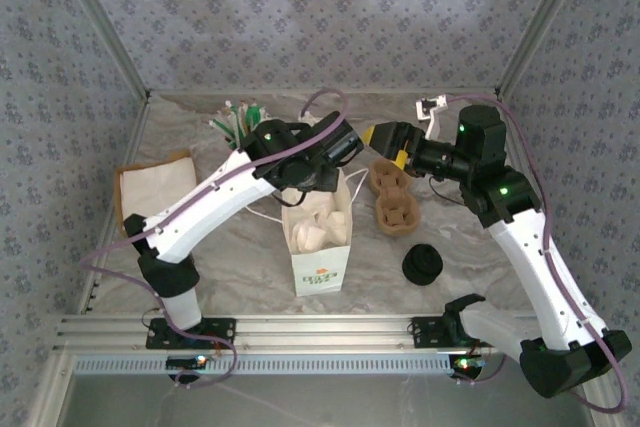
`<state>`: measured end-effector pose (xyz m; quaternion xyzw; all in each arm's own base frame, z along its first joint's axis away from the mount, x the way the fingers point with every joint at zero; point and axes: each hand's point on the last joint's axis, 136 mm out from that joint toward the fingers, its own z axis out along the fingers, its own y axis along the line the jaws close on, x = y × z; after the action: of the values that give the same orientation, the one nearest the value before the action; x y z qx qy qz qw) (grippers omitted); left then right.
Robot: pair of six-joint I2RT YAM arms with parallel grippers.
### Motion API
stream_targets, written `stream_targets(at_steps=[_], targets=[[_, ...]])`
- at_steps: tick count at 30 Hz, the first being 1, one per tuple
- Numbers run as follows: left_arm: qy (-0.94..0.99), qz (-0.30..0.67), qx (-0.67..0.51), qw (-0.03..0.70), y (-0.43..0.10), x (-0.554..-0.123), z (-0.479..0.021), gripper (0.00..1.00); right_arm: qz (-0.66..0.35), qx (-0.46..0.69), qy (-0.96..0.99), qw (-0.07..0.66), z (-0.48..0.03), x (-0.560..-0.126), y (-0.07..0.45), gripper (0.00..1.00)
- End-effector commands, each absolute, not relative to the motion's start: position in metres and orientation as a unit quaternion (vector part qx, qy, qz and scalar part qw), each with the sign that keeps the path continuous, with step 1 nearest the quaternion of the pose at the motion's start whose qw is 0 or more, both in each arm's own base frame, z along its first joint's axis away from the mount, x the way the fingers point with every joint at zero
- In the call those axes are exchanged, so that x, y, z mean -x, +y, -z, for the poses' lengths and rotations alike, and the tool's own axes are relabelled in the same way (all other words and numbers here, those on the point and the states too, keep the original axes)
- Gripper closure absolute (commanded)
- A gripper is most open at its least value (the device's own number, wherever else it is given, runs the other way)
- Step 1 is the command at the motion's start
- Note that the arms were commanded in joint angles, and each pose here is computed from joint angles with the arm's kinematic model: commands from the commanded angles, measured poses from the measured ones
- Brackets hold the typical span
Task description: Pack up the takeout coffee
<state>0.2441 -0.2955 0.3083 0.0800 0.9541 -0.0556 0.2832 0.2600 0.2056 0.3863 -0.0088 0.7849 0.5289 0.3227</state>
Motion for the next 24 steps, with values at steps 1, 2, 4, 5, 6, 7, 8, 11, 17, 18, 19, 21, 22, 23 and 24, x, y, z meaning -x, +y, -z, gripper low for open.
stream_targets(at_steps=[1, 2, 4, 5, 6, 7, 8, 11, 17, 18, 19, 21, 22, 23, 24], targets=[[0.957, 0.004, -0.086, 0.276, -0.279, -0.251, -0.294, 0.7, -0.533, 0.025, 0.781, 0.324, -0.386, -0.258, 0.208, 0.02], [0.958, -0.002, -0.084, 0.274, -0.277, -0.253, -0.29, 0.7, -0.533, 0.025, 0.782, 0.323, -0.385, -0.258, 0.208, 0.02], [0.957, -0.012, -0.083, 0.276, -0.275, -0.258, -0.285, 0.7, -0.531, 0.024, 0.783, 0.322, -0.384, -0.258, 0.208, 0.02], [0.958, -0.015, -0.082, 0.275, -0.274, -0.26, -0.281, 0.7, -0.531, 0.025, 0.783, 0.323, -0.384, -0.258, 0.208, 0.02], [0.959, -0.015, -0.083, 0.271, -0.275, -0.26, -0.277, 0.7, -0.532, 0.026, 0.783, 0.321, -0.383, -0.257, 0.209, 0.02], [0.961, -0.013, -0.084, 0.265, -0.278, -0.26, -0.272, 0.7, -0.531, 0.025, 0.783, 0.322, -0.383, -0.258, 0.208, 0.02], [0.962, -0.011, -0.087, 0.257, -0.281, -0.259, -0.266, 0.71, -0.531, 0.025, 0.784, 0.322, -0.382, -0.258, 0.208, 0.02], [0.968, -0.009, -0.086, 0.236, -0.286, -0.256, -0.247, 0.74, -0.53, 0.023, 0.784, 0.321, -0.381, -0.259, 0.208, 0.02], [0.973, -0.018, -0.078, 0.216, -0.28, -0.251, -0.218, 0.75, -0.531, 0.023, 0.785, 0.317, -0.378, -0.258, 0.209, 0.02], [0.973, -0.016, -0.077, 0.216, -0.28, -0.251, -0.218, 0.75, -0.532, 0.024, 0.785, 0.318, -0.379, -0.258, 0.209, 0.02], [0.974, -0.012, -0.077, 0.215, -0.281, -0.25, -0.218, 0.75, -0.532, 0.024, 0.785, 0.318, -0.378, -0.257, 0.209, 0.02], [0.974, 0.002, -0.078, 0.211, -0.286, -0.249, -0.218, 0.75, -0.531, 0.024, 0.785, 0.318, -0.378, -0.257, 0.209, 0.02], [0.974, 0.012, -0.079, 0.21, -0.289, -0.248, -0.221, 0.75, -0.531, 0.025, 0.785, 0.319, -0.378, -0.257, 0.209, 0.02], [0.974, 0.024, -0.08, 0.209, -0.293, -0.247, -0.225, 0.75, -0.531, 0.025, 0.785, 0.319, -0.378, -0.257, 0.209, 0.02], [0.973, 0.036, -0.081, 0.213, -0.296, -0.248, -0.231, 0.75, -0.531, 0.025, 0.785, 0.319, -0.378, -0.257, 0.209, 0.02]])
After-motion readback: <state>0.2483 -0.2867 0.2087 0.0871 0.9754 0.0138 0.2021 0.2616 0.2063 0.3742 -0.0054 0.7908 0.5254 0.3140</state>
